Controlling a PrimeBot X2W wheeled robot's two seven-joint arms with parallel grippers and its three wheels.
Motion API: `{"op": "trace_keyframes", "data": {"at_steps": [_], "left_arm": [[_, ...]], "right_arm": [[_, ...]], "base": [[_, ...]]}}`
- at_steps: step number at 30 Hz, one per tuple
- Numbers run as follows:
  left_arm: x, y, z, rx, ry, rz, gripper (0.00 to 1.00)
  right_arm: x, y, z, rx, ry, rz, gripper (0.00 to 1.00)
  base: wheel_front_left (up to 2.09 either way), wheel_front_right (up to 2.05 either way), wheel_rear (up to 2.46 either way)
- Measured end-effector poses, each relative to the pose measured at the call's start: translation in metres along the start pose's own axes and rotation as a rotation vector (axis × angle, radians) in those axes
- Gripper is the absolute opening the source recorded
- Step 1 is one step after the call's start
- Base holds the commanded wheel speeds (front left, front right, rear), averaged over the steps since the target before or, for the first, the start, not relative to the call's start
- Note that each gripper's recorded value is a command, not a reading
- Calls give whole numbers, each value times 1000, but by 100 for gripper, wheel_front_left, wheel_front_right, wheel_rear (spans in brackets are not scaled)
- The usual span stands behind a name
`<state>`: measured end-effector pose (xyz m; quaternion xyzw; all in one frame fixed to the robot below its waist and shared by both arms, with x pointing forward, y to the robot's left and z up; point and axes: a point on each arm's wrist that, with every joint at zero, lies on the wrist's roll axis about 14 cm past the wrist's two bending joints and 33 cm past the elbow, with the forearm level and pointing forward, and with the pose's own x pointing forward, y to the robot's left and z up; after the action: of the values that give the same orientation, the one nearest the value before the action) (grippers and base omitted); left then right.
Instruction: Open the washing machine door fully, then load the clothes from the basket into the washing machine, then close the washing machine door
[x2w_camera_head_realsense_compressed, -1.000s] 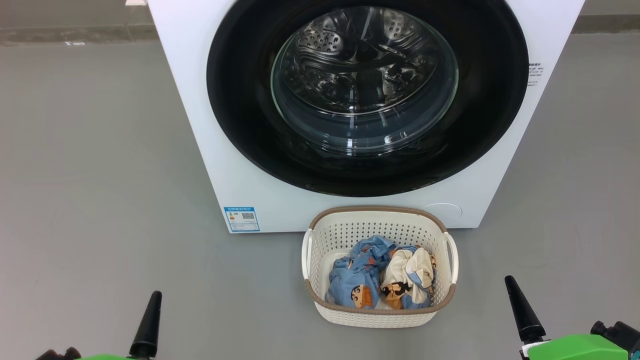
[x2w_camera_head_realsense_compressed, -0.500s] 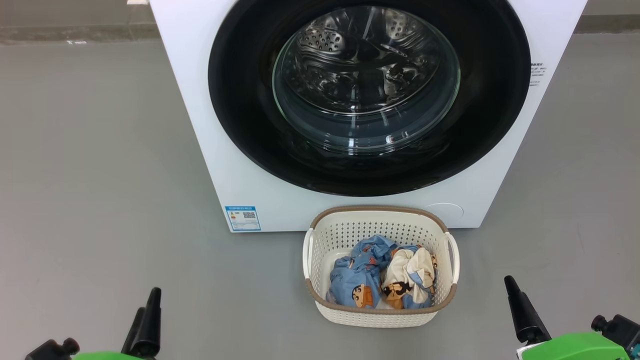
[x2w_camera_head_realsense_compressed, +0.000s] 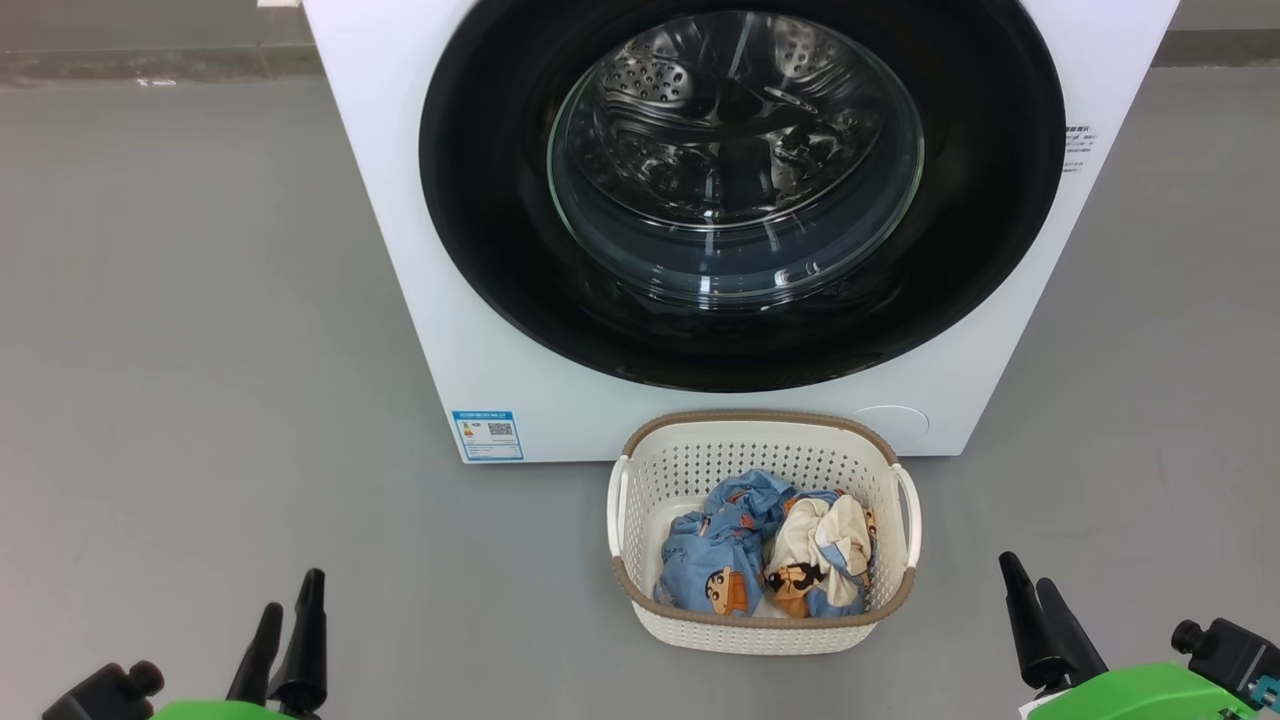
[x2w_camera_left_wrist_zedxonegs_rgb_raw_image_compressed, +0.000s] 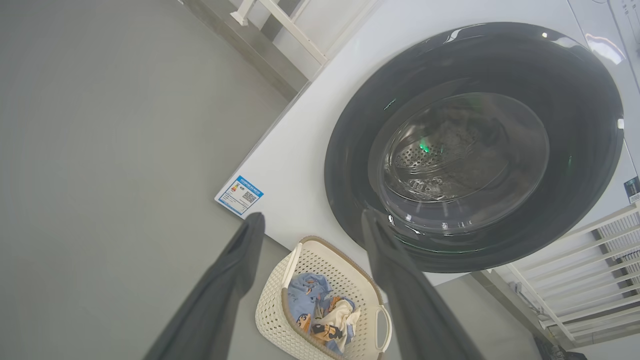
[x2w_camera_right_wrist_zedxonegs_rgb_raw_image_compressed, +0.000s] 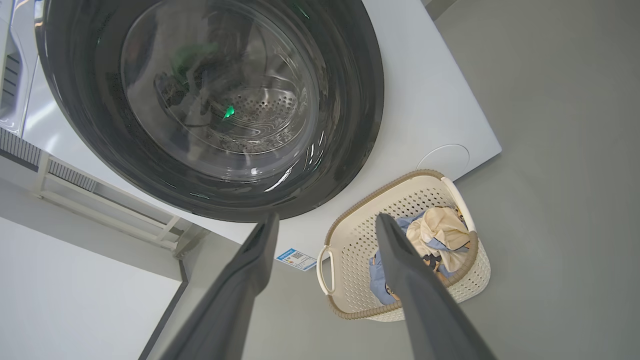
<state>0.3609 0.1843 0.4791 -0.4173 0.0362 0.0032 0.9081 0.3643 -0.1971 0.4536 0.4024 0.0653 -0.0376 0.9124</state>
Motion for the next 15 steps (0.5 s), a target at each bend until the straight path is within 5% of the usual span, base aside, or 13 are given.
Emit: {"op": "trace_keyframes", "data": {"at_steps": [15], "left_arm": [[-1, -8, 7, 176, -23, -44, 100]], "right_arm": [[0, 5, 3, -185, -14, 33, 100]], "base": [[0, 0, 0]]}}
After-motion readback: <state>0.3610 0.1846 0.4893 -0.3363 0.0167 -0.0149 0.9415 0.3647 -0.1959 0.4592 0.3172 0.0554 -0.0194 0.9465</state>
